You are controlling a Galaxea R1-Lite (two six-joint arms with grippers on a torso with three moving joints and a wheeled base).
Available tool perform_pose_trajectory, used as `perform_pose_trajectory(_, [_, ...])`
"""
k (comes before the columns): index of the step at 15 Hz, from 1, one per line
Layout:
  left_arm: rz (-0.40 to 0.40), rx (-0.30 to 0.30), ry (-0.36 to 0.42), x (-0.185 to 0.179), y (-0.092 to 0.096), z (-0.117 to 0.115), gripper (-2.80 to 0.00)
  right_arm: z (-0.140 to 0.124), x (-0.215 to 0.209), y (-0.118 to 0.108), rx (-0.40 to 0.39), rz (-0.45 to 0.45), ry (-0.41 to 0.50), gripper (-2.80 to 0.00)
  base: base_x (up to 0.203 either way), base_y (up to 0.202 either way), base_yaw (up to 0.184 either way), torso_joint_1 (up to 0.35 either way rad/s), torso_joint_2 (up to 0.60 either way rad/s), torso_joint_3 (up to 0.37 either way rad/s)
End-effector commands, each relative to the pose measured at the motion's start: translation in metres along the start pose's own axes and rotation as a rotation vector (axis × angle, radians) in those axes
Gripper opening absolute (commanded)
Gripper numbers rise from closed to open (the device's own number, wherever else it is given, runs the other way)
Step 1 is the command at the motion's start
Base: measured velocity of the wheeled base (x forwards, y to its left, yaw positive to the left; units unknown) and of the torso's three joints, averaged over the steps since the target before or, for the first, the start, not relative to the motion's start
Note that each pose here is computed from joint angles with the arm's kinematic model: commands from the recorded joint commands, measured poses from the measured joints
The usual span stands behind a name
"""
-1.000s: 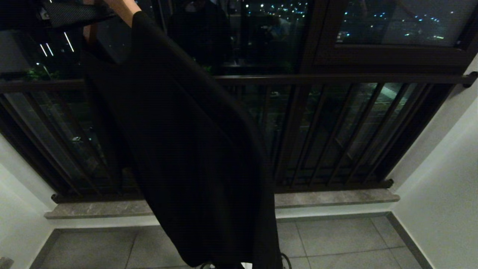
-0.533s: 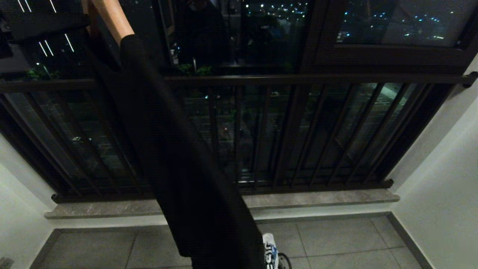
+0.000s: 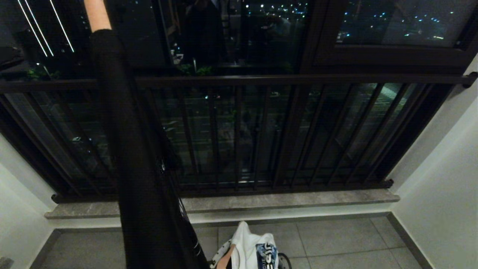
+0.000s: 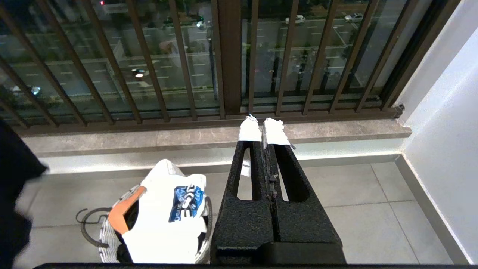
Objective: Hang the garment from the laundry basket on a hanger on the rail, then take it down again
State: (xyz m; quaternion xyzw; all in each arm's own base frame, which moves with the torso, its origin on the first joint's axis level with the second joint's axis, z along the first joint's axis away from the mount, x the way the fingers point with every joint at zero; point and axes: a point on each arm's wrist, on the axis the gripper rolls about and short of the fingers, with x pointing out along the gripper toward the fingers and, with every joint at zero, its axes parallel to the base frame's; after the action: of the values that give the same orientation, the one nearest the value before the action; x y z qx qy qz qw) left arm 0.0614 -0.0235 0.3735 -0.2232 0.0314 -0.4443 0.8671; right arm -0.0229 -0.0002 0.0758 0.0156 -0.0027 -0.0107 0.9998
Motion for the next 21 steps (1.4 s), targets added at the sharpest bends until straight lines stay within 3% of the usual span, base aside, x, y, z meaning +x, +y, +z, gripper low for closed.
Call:
perform_pose_trajectory(1, [-0.018,0.023,-0.019,-0.014,-0.013,-0.007,-2.80,0.000,0.000,0.000,0.001,0.000,-0.001,-2.80,0.000,0.000,0.000,0.000,0.00,0.000])
perform_pose_trajectory(9, [-0.008,0.018,-0.014,-0.027,-0.015,-0.025,-2.80,0.000,0.000,0.000,0.001,0.000,-0.001,-2.80,0.000,0.000,0.000,0.000,0.00,0.000])
perform_pose_trajectory(14, [0.007,0.044,-0.044,-0.039,-0.023,-0.034,-2.80,0.000,0.000,0.000,0.001,0.000,-0.001,-2.80,0.000,0.000,0.000,0.000,0.00,0.000])
perform_pose_trajectory(18, [0.156,0.092,-0.111,-0.044,-0.024,-0.040,-2.80,0.000,0.000,0.000,0.001,0.000,-0.001,-2.80,0.000,0.000,0.000,0.000,0.00,0.000])
perform_pose_trajectory(21, [0.338,0.208,-0.155,-0.041,-0.015,-0.035,-2.80,0.000,0.000,0.000,0.002,0.000,0.001,-2.80,0.000,0.000,0.000,0.000,0.00,0.000])
